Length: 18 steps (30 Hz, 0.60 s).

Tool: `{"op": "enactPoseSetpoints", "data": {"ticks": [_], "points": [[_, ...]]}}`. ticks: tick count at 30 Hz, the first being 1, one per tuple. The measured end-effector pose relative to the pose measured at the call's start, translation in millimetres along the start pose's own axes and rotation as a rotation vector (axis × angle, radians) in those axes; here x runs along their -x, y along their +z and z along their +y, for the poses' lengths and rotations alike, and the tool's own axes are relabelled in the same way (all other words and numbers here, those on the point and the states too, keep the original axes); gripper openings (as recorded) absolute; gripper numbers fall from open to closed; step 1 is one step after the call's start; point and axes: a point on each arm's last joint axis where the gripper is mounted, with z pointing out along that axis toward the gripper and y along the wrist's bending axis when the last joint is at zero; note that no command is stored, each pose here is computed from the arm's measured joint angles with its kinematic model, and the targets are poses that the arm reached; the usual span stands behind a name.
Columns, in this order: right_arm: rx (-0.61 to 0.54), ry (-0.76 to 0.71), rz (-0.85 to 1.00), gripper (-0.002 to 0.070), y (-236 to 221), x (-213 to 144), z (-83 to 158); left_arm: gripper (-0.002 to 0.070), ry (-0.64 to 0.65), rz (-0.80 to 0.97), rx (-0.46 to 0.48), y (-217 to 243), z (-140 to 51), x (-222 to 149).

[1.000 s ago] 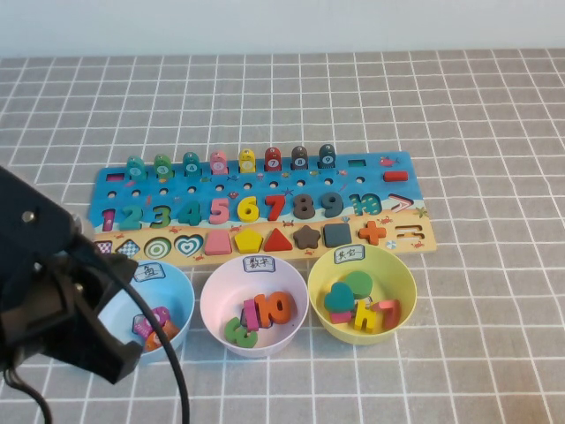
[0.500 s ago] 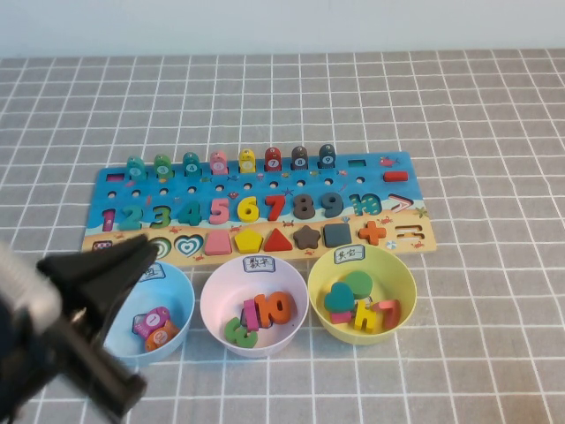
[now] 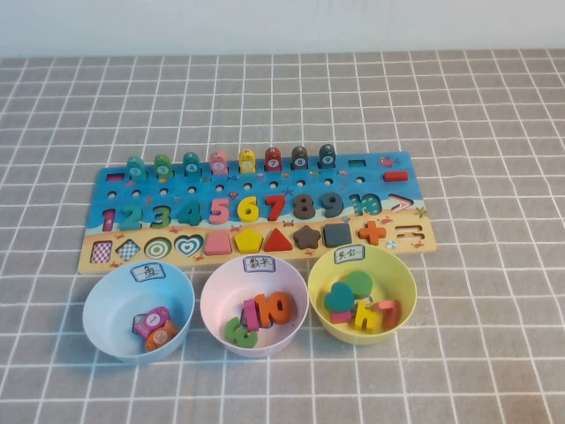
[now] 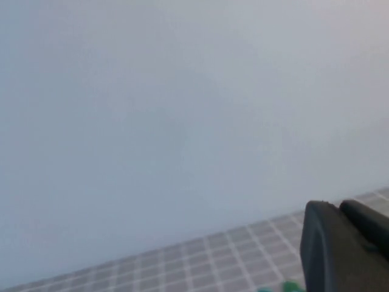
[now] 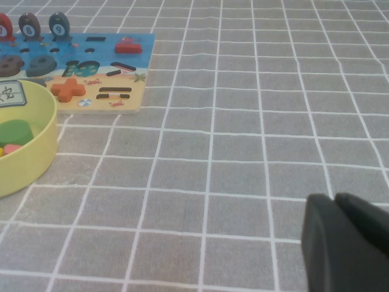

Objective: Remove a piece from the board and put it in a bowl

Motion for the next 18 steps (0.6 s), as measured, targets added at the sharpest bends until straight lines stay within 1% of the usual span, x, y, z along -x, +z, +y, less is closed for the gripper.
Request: {"op": "enactPoseSetpoints", "data": {"ticks": [2, 5, 9, 12, 18], "points": [[0.0, 0.0, 0.0, -0.0017, 0.0, 0.0, 0.0, -0.0002, 0.005, -0.034, 0.069, -9.2, 2.8, -3.5], [0.0, 0.0, 0.0, -0.0017, 0.0, 0.0, 0.0, -0.0002, -0.005, -0.058, 0.134, -18.2, 4.2, -10.6], [0.0, 0.0, -0.003, -0.0017, -0.2, 0.1, 0.0, -0.0002, -0.021, 0.001, 0.143, -20.1, 2.0, -28.9], [0.0, 0.0, -0.003, -0.0017, -0.2, 0.1, 0.0, -0.0002, -0.064, 0.096, 0.141, -20.7, 1.1, -40.6], [0.0, 0.0, -0.003, -0.0017, -0.2, 0.1, 0.0, -0.0002, -0.119, 0.406, 0.139, -27.7, -1.3, -67.9]]}}
